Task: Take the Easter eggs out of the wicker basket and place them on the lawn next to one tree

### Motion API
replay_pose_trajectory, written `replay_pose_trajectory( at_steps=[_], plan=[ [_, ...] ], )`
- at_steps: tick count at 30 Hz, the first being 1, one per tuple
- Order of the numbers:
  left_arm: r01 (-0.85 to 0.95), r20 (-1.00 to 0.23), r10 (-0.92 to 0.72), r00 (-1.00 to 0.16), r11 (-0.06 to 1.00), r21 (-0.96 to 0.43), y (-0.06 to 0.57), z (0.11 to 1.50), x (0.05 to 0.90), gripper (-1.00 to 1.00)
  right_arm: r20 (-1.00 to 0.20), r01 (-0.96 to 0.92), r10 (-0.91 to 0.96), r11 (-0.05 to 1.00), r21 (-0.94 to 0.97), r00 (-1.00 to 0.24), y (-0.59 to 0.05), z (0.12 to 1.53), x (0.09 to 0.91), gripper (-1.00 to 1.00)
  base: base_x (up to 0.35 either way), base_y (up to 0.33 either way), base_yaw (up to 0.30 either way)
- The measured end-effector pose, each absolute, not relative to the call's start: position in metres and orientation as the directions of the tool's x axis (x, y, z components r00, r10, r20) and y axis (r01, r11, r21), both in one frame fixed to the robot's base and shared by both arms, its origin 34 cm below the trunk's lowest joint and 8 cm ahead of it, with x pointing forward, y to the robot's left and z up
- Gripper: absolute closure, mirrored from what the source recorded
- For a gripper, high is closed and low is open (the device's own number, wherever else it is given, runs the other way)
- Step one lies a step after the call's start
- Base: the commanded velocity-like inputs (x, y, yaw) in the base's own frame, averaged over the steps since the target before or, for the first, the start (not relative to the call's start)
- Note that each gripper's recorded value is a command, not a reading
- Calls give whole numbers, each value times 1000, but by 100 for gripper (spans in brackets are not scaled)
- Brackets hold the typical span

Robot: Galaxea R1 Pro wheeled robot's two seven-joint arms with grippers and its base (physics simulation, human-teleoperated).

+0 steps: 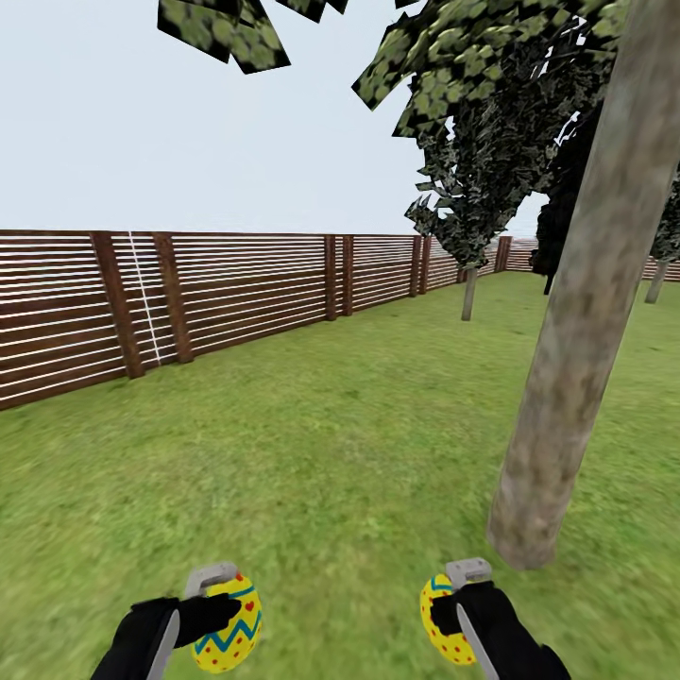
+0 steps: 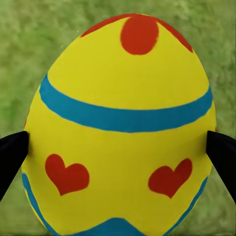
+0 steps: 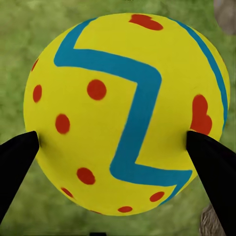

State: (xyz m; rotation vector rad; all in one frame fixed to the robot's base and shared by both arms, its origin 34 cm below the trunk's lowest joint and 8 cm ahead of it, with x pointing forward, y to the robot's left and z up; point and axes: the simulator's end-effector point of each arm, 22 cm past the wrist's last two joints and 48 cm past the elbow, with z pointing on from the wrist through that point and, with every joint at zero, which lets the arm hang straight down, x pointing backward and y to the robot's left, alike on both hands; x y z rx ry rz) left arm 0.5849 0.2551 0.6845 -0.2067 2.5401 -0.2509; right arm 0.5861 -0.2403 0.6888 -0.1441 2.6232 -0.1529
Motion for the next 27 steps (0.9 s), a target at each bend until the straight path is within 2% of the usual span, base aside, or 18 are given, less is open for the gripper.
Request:
replay_pose_trajectory(
  at_steps=[5, 9, 15, 22, 27],
  plan=[
    [-87, -526, -202, -826, 968, -235, 245, 684, 585, 100, -486, -77, -136, 987, -139, -863, -240, 692, 588, 100, 0, 0, 0],
    [-71, -606, -203, -769, 969, -235, 242, 696, 602, 100, -486, -85, -145, 986, -144, -862, -238, 692, 588, 100, 24, 0, 0],
    [-64, -602, -204, -772, 967, -245, 233, 695, 601, 100, -504, -82, -145, 986, -145, -852, -239, 700, 593, 100, 19, 0, 0],
    [-64, -599, -213, -772, 963, -260, 227, 695, 600, 100, -524, -81, -144, 987, -142, -840, -237, 708, 598, 100, 297, 25, -1],
    [-72, -602, -221, -767, 963, -261, 231, 696, 602, 100, -519, -78, -137, 988, -135, -844, -237, 706, 597, 100, 44, 45, -244]
  ],
)
